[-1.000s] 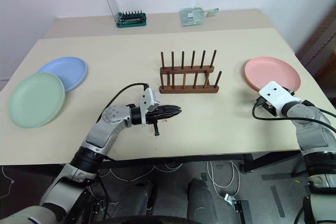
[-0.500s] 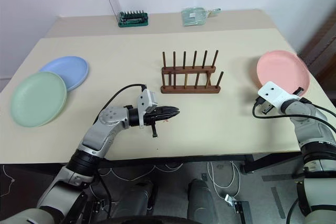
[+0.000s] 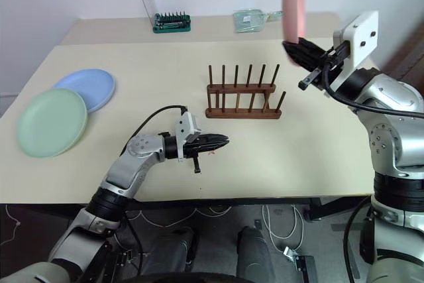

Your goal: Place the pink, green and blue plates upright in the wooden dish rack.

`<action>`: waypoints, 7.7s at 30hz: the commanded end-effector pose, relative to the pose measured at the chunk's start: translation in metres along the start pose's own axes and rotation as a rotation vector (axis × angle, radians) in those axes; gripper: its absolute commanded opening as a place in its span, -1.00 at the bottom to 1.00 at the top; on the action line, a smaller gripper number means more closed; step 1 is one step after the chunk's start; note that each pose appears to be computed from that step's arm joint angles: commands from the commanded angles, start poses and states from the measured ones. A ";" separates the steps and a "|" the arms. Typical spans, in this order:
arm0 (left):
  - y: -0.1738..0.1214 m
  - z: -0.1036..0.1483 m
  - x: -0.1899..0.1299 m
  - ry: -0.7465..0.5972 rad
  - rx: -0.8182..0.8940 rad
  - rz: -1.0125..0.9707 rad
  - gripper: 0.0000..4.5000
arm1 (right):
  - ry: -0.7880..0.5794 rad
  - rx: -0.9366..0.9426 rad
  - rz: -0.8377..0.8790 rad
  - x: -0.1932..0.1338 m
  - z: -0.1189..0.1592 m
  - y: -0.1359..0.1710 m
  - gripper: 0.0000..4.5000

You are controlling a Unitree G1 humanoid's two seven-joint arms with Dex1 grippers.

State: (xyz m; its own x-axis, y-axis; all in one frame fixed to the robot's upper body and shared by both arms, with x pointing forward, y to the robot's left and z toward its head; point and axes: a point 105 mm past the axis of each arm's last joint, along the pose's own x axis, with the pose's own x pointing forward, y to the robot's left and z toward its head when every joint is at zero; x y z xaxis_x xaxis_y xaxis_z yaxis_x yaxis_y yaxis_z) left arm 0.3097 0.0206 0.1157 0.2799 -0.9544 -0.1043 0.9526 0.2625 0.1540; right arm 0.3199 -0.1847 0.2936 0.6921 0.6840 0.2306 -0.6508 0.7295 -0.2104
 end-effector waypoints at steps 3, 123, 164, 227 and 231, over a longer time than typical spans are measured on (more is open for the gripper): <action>0.000 0.010 0.000 -0.034 0.028 0.006 -0.86 | -0.078 0.217 0.053 0.002 0.012 0.002 -0.98; 0.143 0.155 -0.161 -0.379 -0.217 1.404 -1.00 | 0.032 -1.070 0.294 0.138 -0.056 0.100 0.89; 0.150 0.199 -0.230 -0.566 -0.071 1.421 0.98 | -0.060 -1.073 0.212 0.123 -0.033 0.076 -1.00; 0.003 0.044 -0.079 -0.069 -0.105 0.279 1.00 | -0.007 0.423 0.005 0.077 -0.002 0.020 0.96; 0.007 0.044 -0.080 -0.073 -0.095 0.301 1.00 | -0.013 0.287 -0.028 0.079 0.013 0.016 0.96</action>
State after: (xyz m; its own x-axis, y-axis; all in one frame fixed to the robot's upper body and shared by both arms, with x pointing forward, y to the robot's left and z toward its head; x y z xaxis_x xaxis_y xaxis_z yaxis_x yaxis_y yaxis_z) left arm 0.2897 0.0966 0.1581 0.5518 -0.8334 -0.0301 0.8339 0.5509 0.0328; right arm 0.3711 -0.1210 0.2842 0.7319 0.6640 0.1530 -0.6809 0.7032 0.2047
